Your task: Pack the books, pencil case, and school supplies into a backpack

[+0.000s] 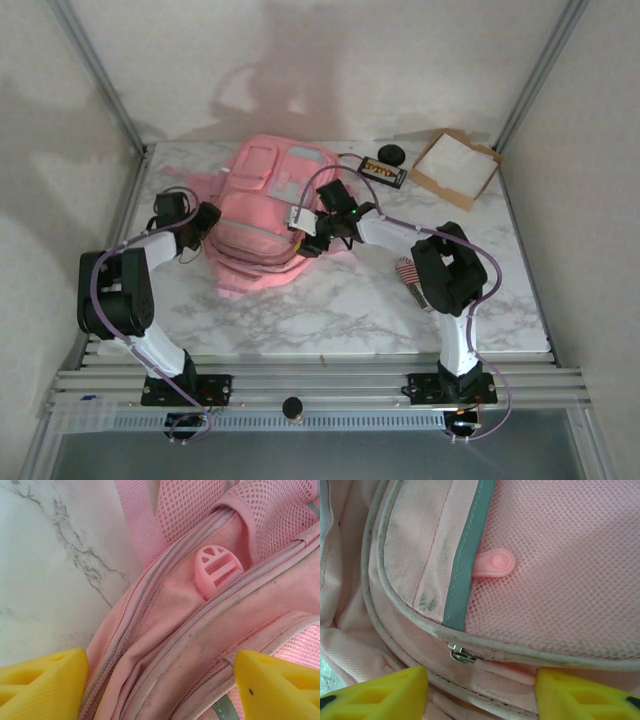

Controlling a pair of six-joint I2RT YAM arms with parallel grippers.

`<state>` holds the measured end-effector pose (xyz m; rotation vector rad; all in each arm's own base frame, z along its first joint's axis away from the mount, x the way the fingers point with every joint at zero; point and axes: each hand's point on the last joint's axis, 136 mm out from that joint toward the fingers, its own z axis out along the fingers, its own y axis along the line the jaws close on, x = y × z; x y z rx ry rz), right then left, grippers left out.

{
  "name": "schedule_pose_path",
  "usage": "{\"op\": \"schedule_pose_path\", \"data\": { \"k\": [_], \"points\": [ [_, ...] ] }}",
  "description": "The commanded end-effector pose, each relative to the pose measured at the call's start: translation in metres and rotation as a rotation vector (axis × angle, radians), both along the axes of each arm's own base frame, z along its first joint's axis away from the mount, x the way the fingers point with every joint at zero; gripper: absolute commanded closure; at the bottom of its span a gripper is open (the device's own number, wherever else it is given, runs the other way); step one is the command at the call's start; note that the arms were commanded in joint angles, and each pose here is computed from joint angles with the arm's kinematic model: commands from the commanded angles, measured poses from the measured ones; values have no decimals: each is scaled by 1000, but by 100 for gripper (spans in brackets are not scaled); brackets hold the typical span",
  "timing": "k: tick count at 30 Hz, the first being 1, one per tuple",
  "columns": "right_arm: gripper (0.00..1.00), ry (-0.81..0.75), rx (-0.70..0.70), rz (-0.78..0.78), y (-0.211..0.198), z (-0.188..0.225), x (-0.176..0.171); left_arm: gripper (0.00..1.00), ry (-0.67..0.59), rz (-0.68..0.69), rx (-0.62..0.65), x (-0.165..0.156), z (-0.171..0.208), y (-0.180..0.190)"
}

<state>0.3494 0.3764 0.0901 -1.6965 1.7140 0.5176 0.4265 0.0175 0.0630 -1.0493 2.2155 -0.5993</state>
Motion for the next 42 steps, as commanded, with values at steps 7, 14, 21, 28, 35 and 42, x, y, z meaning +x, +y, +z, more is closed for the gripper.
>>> {"op": "schedule_pose_path", "data": {
  "k": [7,14,21,28,35,42],
  "points": [
    [46,-19,-12,20,12,5,-11,25,84,-74,-40,-19,-21,-23],
    [65,-19,-34,17,7,-3,-17,25,87,-82,-39,-20,-21,-24],
    [80,-20,-42,23,10,-5,-26,29,85,-97,-72,-23,-24,-33],
    [97,-2,15,19,14,12,-46,44,79,-113,-117,-38,-25,-43],
    [100,51,50,-30,9,17,-63,51,74,-117,-130,-50,-24,-47],
    [100,78,63,-86,-1,11,-56,52,70,-120,-112,-54,-19,-48]
  ]
}}
